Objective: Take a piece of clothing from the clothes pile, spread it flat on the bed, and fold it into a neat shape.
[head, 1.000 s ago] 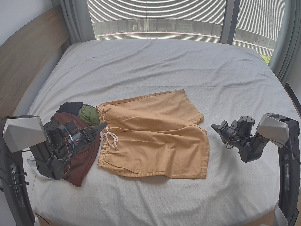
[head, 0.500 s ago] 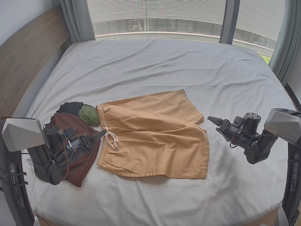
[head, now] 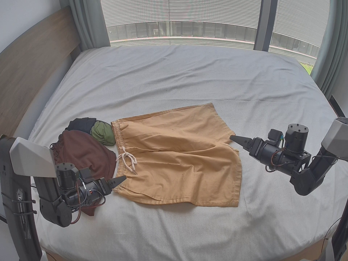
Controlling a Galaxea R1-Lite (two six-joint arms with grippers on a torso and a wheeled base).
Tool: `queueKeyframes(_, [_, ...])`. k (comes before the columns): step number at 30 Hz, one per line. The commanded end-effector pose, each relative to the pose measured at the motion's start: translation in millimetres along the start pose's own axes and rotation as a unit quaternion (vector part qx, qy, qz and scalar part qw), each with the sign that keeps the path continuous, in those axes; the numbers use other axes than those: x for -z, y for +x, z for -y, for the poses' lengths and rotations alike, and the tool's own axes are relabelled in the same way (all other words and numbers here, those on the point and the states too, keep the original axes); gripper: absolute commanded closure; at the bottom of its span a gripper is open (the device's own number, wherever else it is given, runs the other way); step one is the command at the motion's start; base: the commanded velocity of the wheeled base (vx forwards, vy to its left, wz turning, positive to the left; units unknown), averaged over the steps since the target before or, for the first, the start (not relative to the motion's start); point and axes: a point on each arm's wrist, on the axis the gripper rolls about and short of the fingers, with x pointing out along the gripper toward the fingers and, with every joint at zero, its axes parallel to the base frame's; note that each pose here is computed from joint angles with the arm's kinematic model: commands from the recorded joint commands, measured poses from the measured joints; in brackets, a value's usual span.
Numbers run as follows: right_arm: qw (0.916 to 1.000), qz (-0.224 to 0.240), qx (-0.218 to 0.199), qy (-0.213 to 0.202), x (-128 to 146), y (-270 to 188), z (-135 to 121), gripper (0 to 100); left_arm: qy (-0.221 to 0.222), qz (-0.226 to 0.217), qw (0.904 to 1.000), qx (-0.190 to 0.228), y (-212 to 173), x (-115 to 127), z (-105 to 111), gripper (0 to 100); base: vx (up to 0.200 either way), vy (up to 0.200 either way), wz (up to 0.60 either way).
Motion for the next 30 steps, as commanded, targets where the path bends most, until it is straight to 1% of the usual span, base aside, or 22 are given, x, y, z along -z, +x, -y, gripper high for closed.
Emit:
queueKeyframes(1, [0.9999,0.010,-0.006,-0.004,-6.1,-3.6,-5.0,0,-0.011,-0.022,0.9996,-0.016,7.2,14.9,-9.5,0,0.000,0.000,0.00])
queueKeyframes(7, [0.9999,0.010,-0.007,-0.005,-5.9,-3.4,-5.5,0,-0.015,-0.024,0.9990,-0.034,15.5,21.2,-18.1,0,0.000,0.000,0.00])
queueKeyframes(14, [0.9999,0.010,-0.007,-0.005,-5.9,-3.0,-5.3,0,-0.019,-0.030,0.9987,-0.037,19.8,26.2,-22.5,0,0.000,0.000,0.00])
queueKeyframes(18, [0.9999,0.010,-0.007,-0.005,-5.9,-3.0,-5.3,0,-0.018,-0.027,0.9987,-0.039,25.6,26.6,-27.1,0,0.000,0.000,0.00])
queueKeyframes(27, [0.9999,0.010,-0.006,-0.005,-6.2,-3.1,-4.9,0,-0.018,-0.025,0.9987,-0.039,28.0,26.6,-28.4,0,0.000,0.000,0.00])
queueKeyframes(28, [0.9999,0.010,-0.006,-0.005,-6.2,-3.1,-4.9,0,-0.018,-0.025,0.9987,-0.039,28.0,26.6,-28.4,100,0.000,0.000,0.00])
queueKeyframes(30, [0.9999,0.009,-0.006,-0.004,-5.6,-3.2,-5.1,0,-0.017,-0.022,0.9989,-0.038,29.0,25.5,-28.3,100,0.000,0.000,0.00])
